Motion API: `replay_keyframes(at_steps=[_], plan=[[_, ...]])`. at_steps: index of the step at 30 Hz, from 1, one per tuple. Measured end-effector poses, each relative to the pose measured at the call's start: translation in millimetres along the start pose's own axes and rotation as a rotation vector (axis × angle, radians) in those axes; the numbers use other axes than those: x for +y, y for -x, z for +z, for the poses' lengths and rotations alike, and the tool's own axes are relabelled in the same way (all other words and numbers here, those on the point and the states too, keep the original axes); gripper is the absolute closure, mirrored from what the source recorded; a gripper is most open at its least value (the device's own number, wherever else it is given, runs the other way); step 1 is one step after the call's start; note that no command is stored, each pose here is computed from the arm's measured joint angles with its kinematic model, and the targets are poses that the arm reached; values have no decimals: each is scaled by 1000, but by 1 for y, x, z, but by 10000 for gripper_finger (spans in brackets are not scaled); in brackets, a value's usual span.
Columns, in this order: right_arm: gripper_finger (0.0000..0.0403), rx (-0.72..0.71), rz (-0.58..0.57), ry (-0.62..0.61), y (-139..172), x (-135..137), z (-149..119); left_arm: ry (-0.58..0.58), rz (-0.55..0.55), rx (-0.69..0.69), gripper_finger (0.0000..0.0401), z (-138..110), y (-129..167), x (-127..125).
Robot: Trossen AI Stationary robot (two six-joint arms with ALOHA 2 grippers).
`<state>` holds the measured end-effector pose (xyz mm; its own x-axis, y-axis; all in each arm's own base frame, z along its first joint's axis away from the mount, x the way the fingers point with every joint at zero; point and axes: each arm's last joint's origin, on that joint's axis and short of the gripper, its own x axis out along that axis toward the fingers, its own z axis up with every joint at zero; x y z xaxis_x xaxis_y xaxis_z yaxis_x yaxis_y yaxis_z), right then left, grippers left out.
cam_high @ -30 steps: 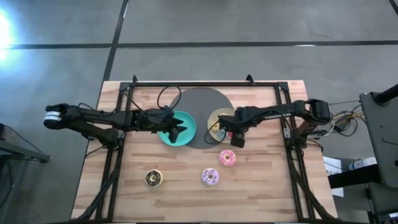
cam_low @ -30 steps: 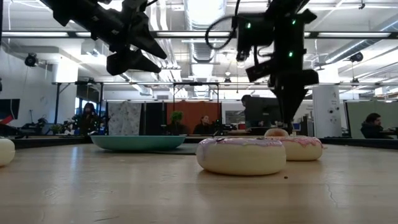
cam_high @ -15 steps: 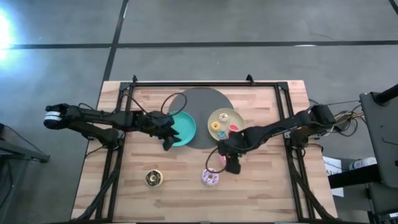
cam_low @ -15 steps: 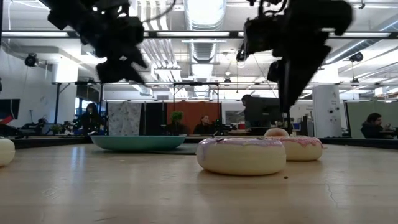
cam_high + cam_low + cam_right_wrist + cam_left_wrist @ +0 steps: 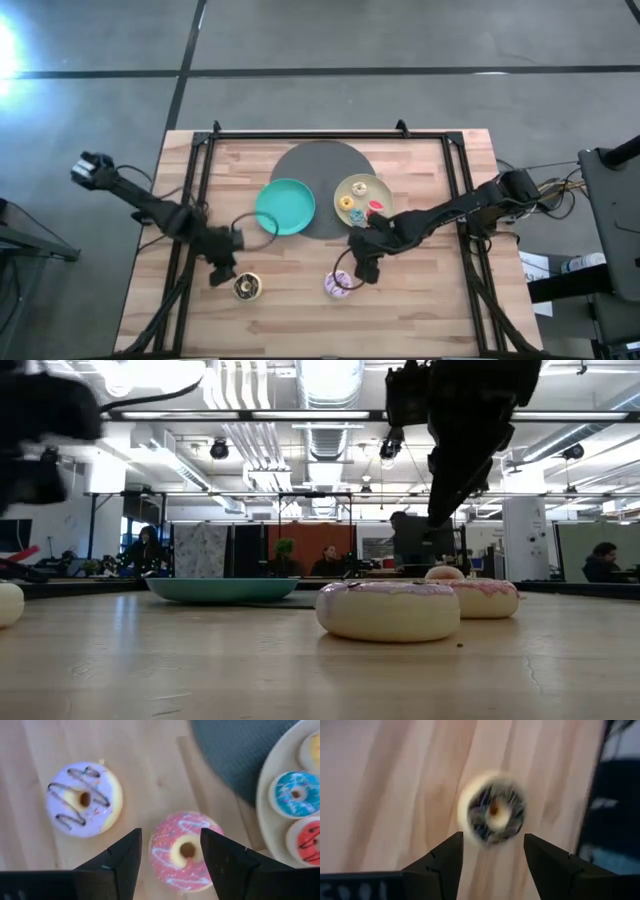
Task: Pick & Place donuts
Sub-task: Put the large black donut on the blue plate
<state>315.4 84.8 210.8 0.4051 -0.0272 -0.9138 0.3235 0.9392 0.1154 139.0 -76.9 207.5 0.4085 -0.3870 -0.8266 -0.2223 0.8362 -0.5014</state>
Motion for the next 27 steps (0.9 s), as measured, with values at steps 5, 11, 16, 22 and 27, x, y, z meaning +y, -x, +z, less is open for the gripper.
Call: replay_keyframes(at_steps=[5, 11, 16, 22, 27], plan=[[209, -27, -28, 1, 0, -2, 2, 7, 127, -26, 218, -24, -25, 6], [209, -33, -30, 5, 0, -2, 2, 52, 101, -124, 218, -18, -38, -1], [209, -37, -37, 13, 0, -2, 2, 78, 159, -85, 218, -19, -58, 1], [209, -33, -39, 14, -1, -2, 2, 66, 144, -69, 218, -15, -77, -3], [209, -1, -60, 20, -1, -4, -1, 76, 157, -39, 226, -11, -83, -8]])
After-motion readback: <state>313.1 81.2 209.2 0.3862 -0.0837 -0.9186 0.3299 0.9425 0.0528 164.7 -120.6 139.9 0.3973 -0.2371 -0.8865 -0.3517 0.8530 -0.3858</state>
